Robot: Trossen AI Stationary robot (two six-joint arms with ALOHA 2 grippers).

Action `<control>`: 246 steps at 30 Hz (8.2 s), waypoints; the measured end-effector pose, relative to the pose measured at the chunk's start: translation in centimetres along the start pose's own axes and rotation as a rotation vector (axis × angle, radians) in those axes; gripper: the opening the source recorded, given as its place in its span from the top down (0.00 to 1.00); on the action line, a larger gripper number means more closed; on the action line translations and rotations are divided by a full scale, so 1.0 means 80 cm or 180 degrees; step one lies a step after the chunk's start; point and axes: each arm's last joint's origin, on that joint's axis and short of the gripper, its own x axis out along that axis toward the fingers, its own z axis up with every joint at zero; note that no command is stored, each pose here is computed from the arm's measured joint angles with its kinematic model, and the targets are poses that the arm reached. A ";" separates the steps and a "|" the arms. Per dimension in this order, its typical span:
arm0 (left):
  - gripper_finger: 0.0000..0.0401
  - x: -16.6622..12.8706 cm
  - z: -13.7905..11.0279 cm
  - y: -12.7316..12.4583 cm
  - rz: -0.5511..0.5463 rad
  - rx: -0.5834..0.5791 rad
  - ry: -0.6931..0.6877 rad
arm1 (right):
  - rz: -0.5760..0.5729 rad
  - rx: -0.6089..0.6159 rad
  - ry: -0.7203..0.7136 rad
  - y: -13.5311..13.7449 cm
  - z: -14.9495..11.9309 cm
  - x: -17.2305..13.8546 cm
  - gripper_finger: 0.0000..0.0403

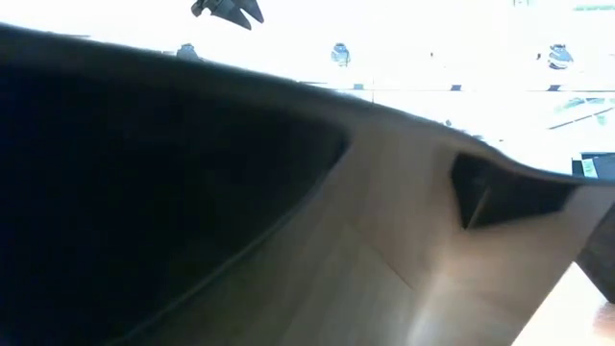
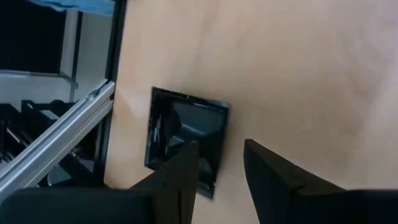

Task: Pick & Place Mini shaped plates
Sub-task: Stack the square plate on top of the stacked square plates on the shelf, then stack the leaf-shaped plate on top of the stacked leaf-shaped plates on the shelf

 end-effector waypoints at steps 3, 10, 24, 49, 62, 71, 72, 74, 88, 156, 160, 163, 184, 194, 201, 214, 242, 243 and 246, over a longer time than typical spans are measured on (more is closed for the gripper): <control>0.56 -0.001 0.000 -0.002 -0.0015 0.0008 -0.0002 | 0.0037 -0.0091 0.0003 0.003 0.002 0.014 0.71; 0.56 -0.001 0.000 -0.002 -0.0015 0.0014 -0.0005 | -0.0138 -0.0215 -0.0049 0.002 0.002 0.031 0.71; 0.56 -0.001 0.000 -0.002 -0.0018 0.0007 -0.0019 | -0.0143 -0.0842 -0.0043 0.004 0.001 0.031 0.98; 0.56 -0.001 0.001 -0.002 -0.0021 0.0002 -0.0025 | -0.1537 -0.0168 -0.0914 -0.062 0.017 -0.072 1.00; 0.56 -0.001 0.001 -0.002 -0.0020 0.0002 -0.0024 | -0.2105 0.1207 -0.3087 -0.101 0.051 -0.153 1.00; 0.56 -0.001 0.001 -0.002 -0.0021 0.0001 -0.0027 | -0.1855 0.1697 -0.4168 -0.116 0.066 -0.206 1.00; 0.56 -0.001 0.001 -0.002 -0.0023 -0.0003 -0.0035 | -0.1859 0.1727 -0.4230 -0.117 0.068 -0.212 1.00; 0.56 -0.001 0.003 -0.002 -0.0029 -0.0018 -0.0069 | -0.1928 0.1760 -0.4357 -0.118 0.070 -0.227 1.00; 0.56 -0.002 0.020 -0.004 -0.0083 -0.0126 -0.0493 | -0.2749 0.2676 -0.5036 -0.171 0.101 -0.323 1.00; 0.56 -0.006 0.026 -0.001 -0.0040 0.0206 -0.0638 | -0.3456 0.2101 -0.4816 -0.173 0.115 -0.364 0.69; 0.56 -0.008 0.024 -0.007 -0.0110 0.0099 -0.0629 | -0.3524 0.1709 -0.4912 -0.145 0.111 -0.373 0.70; 0.56 -0.012 0.023 -0.016 -0.0367 -0.0028 -0.0604 | -0.3582 0.1402 -0.4945 -0.123 0.107 -0.376 0.71; 0.56 -0.082 -0.135 -0.126 -0.1638 -0.1263 0.3346 | -0.3732 0.0622 -0.4430 -0.079 0.103 -0.360 0.71; 0.56 -0.089 -0.251 -0.173 -0.1508 -0.1096 0.3708 | -0.3737 0.0652 -0.4275 -0.081 0.101 -0.354 0.71; 0.56 -0.089 -0.317 -0.184 -0.1700 -0.0963 0.3610 | -0.3743 0.0672 -0.4193 -0.082 0.100 -0.352 0.71; 0.56 -0.062 -0.386 -0.198 -0.1535 -0.0591 0.3526 | -0.3753 0.0706 -0.4058 -0.085 0.099 -0.348 0.71; 0.98 -0.044 -0.411 -0.233 -0.2041 -0.0722 0.3867 | -0.3759 0.0734 -0.3946 -0.087 0.097 -0.345 0.74; 0.99 -0.043 -0.405 -0.231 -0.2071 -0.0762 0.3847 | -0.3761 0.0737 -0.3937 -0.087 0.097 -0.345 0.74; 0.99 -0.040 -0.386 -0.224 -0.2151 -0.0912 0.3721 | -0.3761 0.0740 -0.3923 -0.087 0.097 -0.345 0.74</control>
